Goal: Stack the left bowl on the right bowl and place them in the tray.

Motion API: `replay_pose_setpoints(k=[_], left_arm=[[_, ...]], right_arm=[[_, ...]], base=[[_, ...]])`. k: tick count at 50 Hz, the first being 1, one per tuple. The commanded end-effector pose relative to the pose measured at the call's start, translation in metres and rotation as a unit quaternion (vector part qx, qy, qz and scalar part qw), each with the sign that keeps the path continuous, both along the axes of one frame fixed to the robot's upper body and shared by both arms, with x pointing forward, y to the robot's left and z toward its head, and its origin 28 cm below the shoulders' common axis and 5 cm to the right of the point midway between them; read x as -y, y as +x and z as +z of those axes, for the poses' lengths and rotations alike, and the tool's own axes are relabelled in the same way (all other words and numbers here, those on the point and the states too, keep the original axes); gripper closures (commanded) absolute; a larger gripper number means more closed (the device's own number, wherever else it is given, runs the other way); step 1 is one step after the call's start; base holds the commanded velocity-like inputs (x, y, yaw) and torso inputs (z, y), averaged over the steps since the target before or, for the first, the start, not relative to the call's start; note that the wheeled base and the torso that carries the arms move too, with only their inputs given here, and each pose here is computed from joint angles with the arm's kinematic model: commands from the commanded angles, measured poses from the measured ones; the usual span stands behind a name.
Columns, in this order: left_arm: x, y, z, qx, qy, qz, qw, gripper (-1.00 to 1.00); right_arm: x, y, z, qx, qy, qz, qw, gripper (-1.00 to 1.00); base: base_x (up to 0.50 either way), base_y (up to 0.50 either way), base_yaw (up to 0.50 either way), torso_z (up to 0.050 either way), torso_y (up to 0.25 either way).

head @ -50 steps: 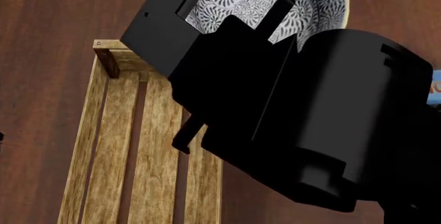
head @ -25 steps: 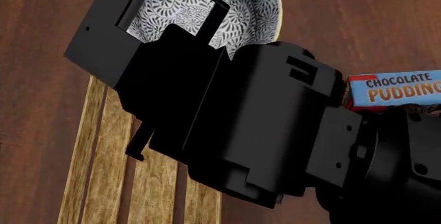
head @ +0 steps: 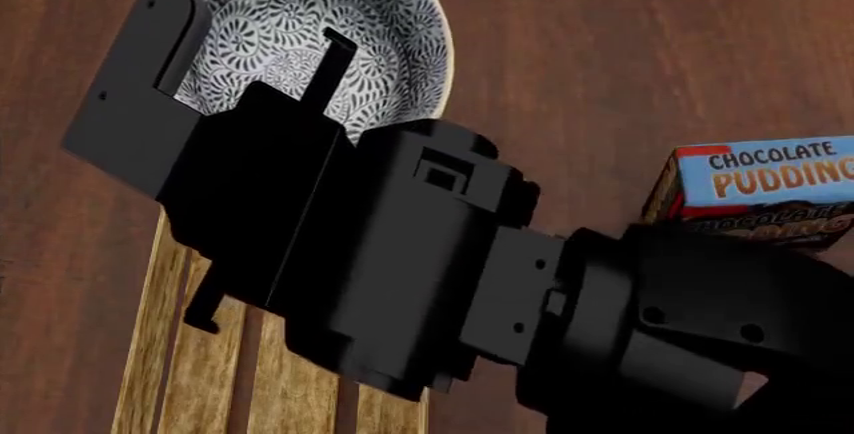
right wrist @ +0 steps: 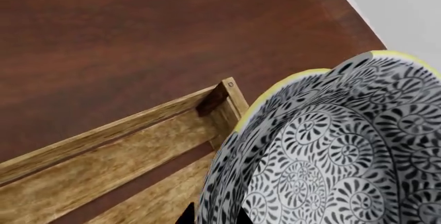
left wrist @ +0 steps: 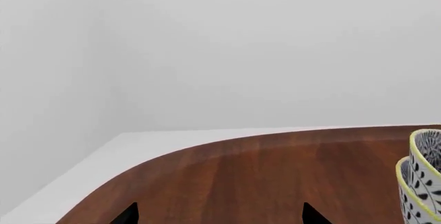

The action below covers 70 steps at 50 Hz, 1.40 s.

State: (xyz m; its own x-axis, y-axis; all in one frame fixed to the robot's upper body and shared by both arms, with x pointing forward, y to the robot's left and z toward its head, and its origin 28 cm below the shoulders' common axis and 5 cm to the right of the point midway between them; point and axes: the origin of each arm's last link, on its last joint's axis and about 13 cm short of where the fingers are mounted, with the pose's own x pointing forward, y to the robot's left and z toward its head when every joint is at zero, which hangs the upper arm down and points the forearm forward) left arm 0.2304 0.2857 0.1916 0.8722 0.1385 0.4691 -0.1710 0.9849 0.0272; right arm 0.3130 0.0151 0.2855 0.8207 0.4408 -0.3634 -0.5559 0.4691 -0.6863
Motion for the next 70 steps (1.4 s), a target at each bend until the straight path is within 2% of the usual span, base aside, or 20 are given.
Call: replay_pose_setpoints(k=[1, 46, 70], left_arm=[[-0.002, -0.001, 0.001, 0.001, -0.002, 0.002, 1.000, -1.00], [-0.003, -0.001, 0.000, 0.001, -0.003, 0.003, 1.000, -1.00], [-0.003, -0.001, 0.000, 0.000, -0.001, 0.001, 1.000, -1.00]], right_arm=[[-0.011, 0.010, -0.005, 0.018, -0.007, 0.011, 1.000, 1.00], [-0.029, 0.007, -0.046, -0.040, -0.040, 0.048, 0.997, 1.00], [-0.029, 0.008, -0.059, -0.056, -0.034, 0.047, 0.997, 1.00]], base=[[0.00, 0.00, 0.00, 0.010, 0.000], [0.00, 0.00, 0.00, 0.000, 0.001], [0.00, 0.00, 0.00, 0.000, 0.001]])
